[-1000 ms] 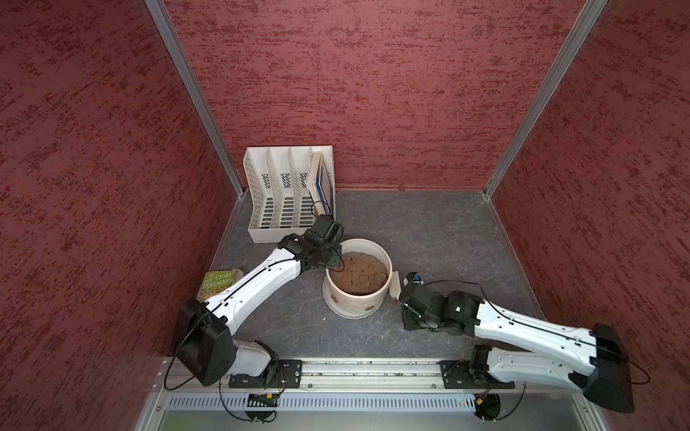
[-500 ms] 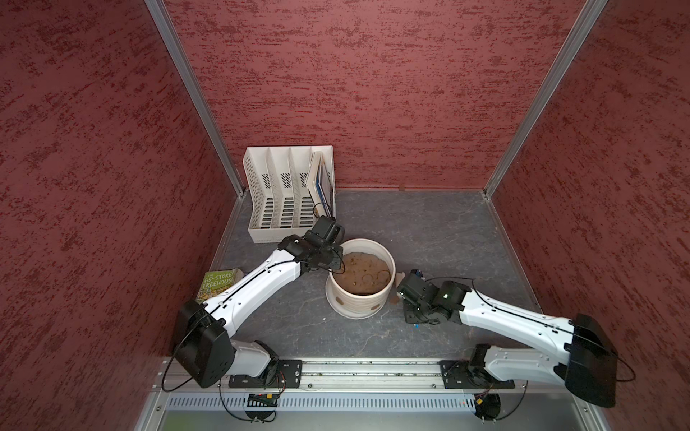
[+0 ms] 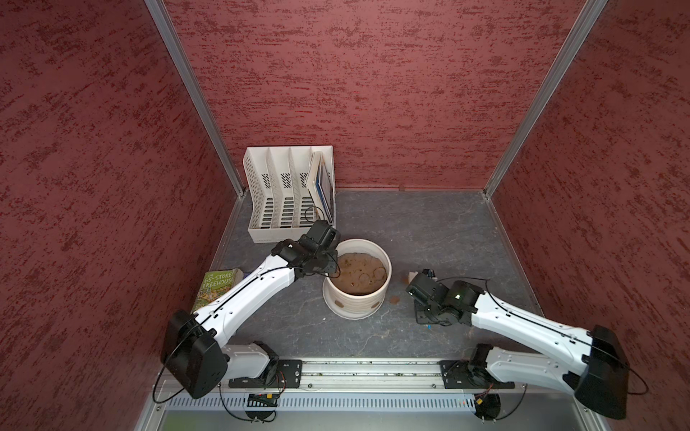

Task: Scrub the dried mud off the ceramic pot
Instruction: Brush off the soil from the pot, then rotate the pot on the tray.

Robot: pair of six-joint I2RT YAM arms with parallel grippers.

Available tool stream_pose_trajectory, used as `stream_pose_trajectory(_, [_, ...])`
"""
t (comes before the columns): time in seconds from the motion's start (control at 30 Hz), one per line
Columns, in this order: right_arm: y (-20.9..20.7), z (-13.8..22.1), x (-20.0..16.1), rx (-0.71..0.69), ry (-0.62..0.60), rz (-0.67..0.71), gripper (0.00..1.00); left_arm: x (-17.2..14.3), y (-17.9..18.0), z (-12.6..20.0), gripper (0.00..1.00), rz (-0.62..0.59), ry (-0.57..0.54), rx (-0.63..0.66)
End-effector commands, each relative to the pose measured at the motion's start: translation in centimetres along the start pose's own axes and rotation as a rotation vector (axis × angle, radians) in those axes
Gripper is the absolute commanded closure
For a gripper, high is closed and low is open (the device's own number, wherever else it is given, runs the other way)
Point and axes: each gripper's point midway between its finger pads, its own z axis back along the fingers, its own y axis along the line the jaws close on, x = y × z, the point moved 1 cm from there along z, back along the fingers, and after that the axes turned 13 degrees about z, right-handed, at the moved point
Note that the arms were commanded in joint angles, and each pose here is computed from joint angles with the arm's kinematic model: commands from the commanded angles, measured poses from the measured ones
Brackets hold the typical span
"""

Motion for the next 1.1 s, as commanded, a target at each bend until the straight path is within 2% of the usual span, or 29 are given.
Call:
stream_pose_trajectory(0.0, [-1.8,1.9,0.9,-0.072,-0.055,-0.03,1.0,0.7,0.2,2.1,1.0,0.091,-0.053,-0.047])
stream_pose_trajectory(0.23, [-0.9,4.0,1.7,0.016,-0.125,-0.03,1.0,0.4,-0.7,1.9,1.0,0.155,-0.038,-0.114])
stream_pose_trajectory(0.27, [-0.3,4.2,1.8,0.049,-0.142,-0.025,1.0,0.6,-0.9,2.0,0.96,0.155,-0.039,-0.126])
stream_pose_trajectory(0.33, [0.8,4.6,2.2,0.122,-0.174,-0.024,1.0,1.1,-1.5,2.3,0.71,0.144,-0.059,-0.151])
stream_pose_trajectory(0.4, [1.6,4.9,2.4,0.18,-0.199,-0.026,1.0,2.0,-1.7,2.5,0.53,0.124,-0.099,-0.165])
stream_pose_trajectory(0.47, [2.1,5.2,2.7,0.209,-0.221,-0.029,1.0,3.0,-1.6,2.1,0.41,0.107,-0.14,-0.166])
stream_pose_trajectory(0.5, [2.1,5.3,2.8,0.215,-0.226,-0.03,1.0,3.5,-1.5,1.8,0.38,0.106,-0.153,-0.161])
stream_pose_trajectory(0.77, [2.5,4.6,2.6,0.209,-0.212,-0.022,1.0,6.1,-2.6,0.3,0.35,0.11,-0.159,-0.222])
stream_pose_trajectory(0.9, [2.6,4.3,2.6,0.205,-0.205,-0.02,1.0,6.0,-2.9,-0.6,0.34,0.08,-0.133,-0.219])
stream_pose_trajectory(1.07, [3.4,4.2,3.5,0.212,-0.22,0.026,1.0,5.5,-2.7,-0.1,0.32,0.055,-0.129,-0.218])
